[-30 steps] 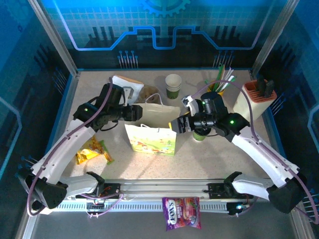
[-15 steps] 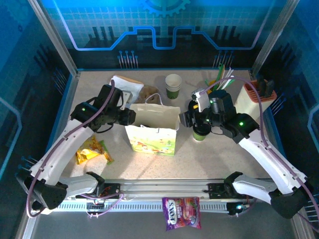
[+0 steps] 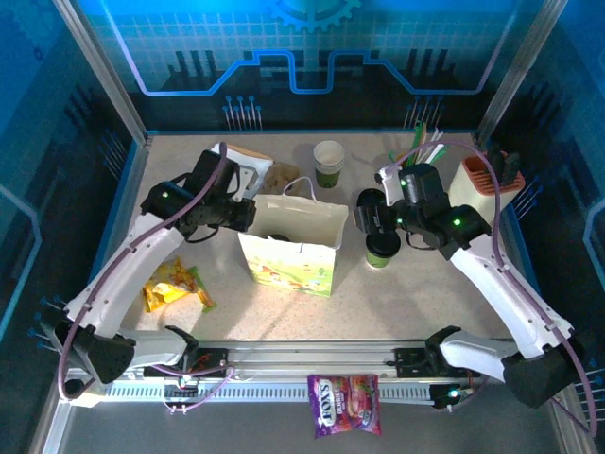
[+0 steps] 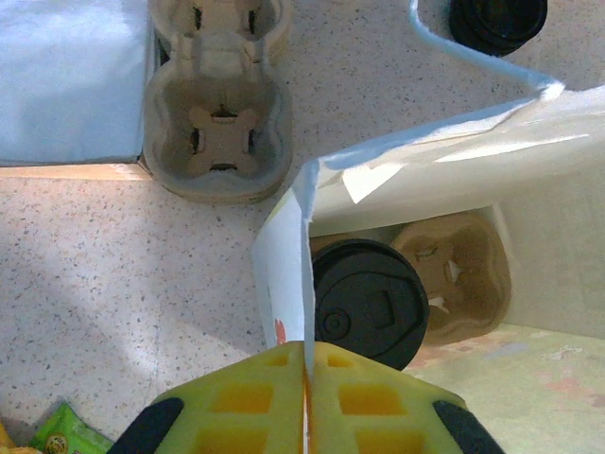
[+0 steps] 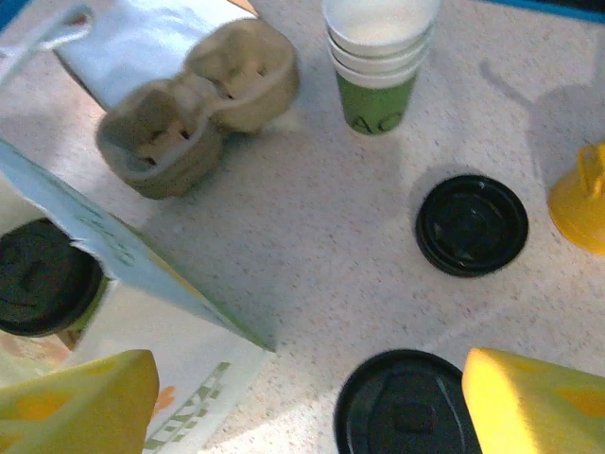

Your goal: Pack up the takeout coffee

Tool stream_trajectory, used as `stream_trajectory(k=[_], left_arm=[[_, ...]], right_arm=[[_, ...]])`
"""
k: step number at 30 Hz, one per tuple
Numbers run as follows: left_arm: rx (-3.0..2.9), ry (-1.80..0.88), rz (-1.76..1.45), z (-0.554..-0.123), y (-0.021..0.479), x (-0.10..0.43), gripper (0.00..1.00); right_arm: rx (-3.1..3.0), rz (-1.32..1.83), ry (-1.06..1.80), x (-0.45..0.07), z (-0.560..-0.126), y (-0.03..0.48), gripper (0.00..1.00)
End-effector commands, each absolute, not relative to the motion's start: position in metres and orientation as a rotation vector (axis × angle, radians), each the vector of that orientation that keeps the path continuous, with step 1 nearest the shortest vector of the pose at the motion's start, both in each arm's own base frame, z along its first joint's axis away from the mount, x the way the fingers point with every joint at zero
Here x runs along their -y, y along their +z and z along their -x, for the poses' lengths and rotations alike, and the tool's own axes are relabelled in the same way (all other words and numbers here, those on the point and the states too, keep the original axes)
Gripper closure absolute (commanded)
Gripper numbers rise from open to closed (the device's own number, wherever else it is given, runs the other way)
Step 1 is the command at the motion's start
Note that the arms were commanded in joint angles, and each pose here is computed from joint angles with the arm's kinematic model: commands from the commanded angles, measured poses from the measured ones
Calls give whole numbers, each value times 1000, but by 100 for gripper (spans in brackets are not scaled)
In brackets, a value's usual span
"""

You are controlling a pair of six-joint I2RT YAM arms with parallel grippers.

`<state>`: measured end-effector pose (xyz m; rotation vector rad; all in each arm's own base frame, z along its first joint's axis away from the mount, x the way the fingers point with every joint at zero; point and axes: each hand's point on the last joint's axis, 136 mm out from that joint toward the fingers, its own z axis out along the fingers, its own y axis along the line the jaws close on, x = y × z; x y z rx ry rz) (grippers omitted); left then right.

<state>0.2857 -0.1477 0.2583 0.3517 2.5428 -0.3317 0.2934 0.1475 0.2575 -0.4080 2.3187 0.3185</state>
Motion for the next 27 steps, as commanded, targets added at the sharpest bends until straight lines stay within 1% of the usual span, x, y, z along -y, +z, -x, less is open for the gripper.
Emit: stream_trajectory(k=[1, 7, 14, 18, 22, 27], left_arm=[[-2533, -369, -422, -287, 267, 155, 90], [-2538, -333, -472, -297, 267, 157, 92], [-2520, -373, -473, -300, 268, 163, 89], [-2517, -371, -477, -301, 268, 164, 80], [-2517, -399, -476, -301, 268, 168, 64], [-2509, -410, -460, -302, 274, 169, 51]], right_arm=[[-2403, 356, 207, -124, -295, 247, 15], [-2579, 309, 126, -101, -294, 214, 13], [-2737, 300, 82, -90, -289, 188, 9], [-2814, 313, 69, -87, -284, 176, 7], [-2875, 328, 95, -90, -280, 163, 5], [-2915, 355, 158, -99, -281, 154, 4]])
